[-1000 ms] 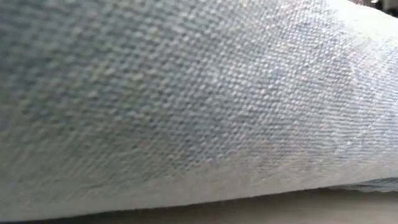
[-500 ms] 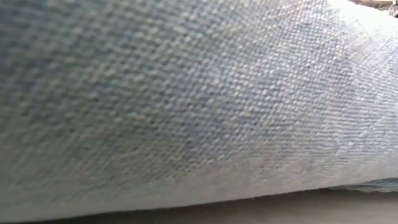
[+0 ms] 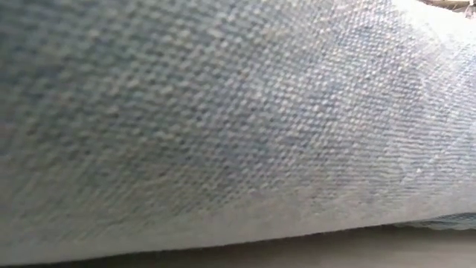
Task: Fold Laundry from Bin
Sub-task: Fold the blue pants
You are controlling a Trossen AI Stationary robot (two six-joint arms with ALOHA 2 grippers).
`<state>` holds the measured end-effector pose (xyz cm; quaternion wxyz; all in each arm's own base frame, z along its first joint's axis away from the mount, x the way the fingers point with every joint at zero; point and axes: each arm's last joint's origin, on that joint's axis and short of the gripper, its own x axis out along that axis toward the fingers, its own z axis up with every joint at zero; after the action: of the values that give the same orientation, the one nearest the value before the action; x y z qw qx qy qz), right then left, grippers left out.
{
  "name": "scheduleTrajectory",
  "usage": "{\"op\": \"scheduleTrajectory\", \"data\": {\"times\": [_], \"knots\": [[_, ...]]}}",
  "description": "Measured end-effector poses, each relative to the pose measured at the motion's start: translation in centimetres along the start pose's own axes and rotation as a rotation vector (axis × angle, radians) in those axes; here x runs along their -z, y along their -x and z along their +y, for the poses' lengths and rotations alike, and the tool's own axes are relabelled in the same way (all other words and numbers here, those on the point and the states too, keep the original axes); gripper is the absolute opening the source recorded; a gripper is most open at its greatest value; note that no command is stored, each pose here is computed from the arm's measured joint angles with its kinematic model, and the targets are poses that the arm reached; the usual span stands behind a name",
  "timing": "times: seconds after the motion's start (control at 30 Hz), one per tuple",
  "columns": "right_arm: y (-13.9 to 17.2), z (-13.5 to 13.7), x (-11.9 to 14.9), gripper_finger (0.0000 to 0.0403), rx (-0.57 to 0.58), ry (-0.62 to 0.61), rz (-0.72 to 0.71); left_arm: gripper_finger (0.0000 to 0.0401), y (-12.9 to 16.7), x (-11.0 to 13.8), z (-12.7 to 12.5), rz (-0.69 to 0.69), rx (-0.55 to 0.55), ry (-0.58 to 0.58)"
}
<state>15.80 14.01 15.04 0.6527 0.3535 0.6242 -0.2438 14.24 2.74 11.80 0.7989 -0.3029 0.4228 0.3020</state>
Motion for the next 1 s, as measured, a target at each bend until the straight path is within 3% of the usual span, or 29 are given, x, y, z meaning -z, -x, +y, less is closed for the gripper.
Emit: {"op": "scheduleTrajectory", "data": {"times": [0.1,0.23,0.3,0.5,0.77,1.0], "knots": [[-0.6,0.2,0.1,0.0202,0.006,0.016,0.032,0.0000,0.0,0.0,0.0,-0.001,0.000,0.000],[-0.1,0.6,0.2,0.0059,-0.012,0.028,0.081,0.0000,0.0,0.0,0.0,-0.005,-0.005,0.000],[0.9,1.0,0.1,0.0025,-0.027,0.038,0.085,0.0000,0.0,0.0,0.0,-0.009,-0.008,-0.001],[6.7,2.1,-1.1,0.0025,0.012,0.022,0.029,0.0000,0.0,0.0,0.0,-0.009,-0.008,0.001],[18.2,1.9,-4.8,0.0025,0.143,0.006,-0.344,0.0000,0.0,0.0,0.0,-0.013,-0.012,0.001],[23.8,0.1,-8.7,0.0025,0.131,0.040,-0.545,0.0000,0.0,0.0,0.0,-0.012,-0.014,0.001]]}}
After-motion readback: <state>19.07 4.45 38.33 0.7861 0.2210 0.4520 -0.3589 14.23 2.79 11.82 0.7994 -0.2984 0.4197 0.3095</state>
